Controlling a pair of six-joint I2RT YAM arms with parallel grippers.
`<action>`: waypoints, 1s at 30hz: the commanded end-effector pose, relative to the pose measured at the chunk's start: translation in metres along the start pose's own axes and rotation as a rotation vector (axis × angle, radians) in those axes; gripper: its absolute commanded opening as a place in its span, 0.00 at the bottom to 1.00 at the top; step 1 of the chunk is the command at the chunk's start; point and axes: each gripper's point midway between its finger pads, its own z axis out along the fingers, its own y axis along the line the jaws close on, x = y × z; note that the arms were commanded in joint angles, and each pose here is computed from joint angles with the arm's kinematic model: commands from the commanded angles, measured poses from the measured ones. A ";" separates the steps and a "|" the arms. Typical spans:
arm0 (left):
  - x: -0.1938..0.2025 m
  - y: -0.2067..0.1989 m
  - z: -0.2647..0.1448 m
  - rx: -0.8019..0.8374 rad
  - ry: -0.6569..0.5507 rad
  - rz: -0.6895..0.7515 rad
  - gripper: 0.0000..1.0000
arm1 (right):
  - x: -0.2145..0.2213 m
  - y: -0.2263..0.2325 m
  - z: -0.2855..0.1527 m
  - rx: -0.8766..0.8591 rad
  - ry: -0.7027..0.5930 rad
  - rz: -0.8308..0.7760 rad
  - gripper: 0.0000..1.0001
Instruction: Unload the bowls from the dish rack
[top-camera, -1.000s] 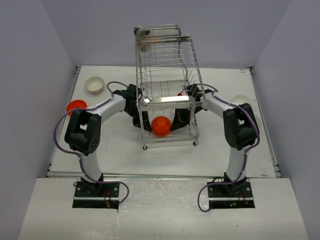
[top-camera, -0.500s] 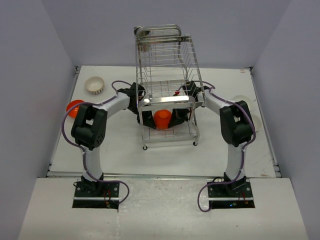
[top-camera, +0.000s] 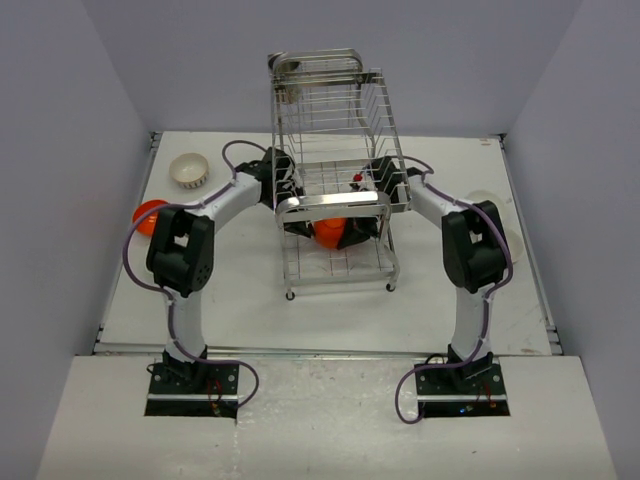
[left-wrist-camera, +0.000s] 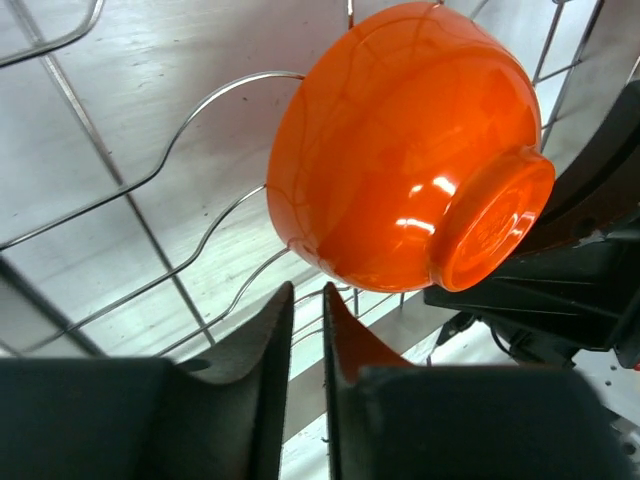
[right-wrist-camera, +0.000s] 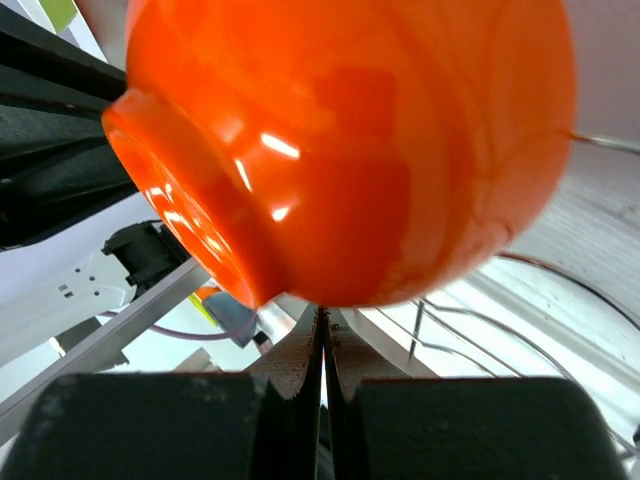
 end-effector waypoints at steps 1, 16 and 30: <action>-0.007 -0.009 -0.024 -0.038 -0.073 0.019 0.21 | -0.001 0.010 -0.027 -0.014 -0.067 -0.021 0.00; -0.022 -0.004 -0.018 0.116 -0.115 -0.062 0.66 | -0.021 0.005 -0.061 -0.048 -0.135 0.012 0.00; -0.024 -0.022 -0.018 0.409 -0.170 -0.104 0.73 | -0.044 0.008 -0.062 -0.056 -0.147 0.025 0.00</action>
